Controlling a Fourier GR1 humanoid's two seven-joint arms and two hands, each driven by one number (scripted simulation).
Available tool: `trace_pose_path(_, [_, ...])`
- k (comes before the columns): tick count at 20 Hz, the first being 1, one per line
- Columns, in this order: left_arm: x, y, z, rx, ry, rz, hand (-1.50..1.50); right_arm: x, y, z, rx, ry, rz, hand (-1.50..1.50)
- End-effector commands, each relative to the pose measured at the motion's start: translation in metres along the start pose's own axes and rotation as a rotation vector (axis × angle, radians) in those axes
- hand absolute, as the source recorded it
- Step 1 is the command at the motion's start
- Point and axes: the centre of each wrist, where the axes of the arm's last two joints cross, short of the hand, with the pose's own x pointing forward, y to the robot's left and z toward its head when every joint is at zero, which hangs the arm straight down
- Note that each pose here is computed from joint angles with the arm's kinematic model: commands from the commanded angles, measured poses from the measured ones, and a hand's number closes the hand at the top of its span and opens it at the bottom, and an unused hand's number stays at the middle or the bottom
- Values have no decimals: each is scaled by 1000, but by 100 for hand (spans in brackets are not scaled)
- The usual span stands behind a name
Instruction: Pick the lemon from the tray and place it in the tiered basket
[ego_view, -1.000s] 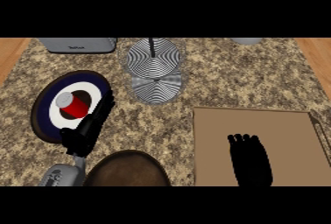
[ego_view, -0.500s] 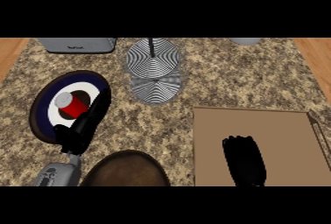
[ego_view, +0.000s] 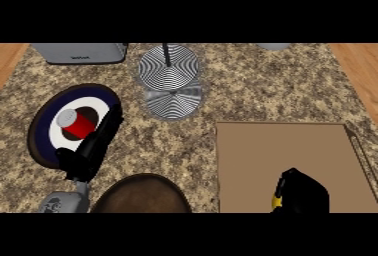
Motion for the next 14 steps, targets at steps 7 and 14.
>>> trace_pose_path(7, [4, -12, -11, -1, 1, 2, 0, 18, -71, 63, -152, -18, -585, 150])
trace_pose_path(14, [-3, -8, -12, -27, -14, -27, 0, 62, -123, 89, -396, -140, -618, 150])
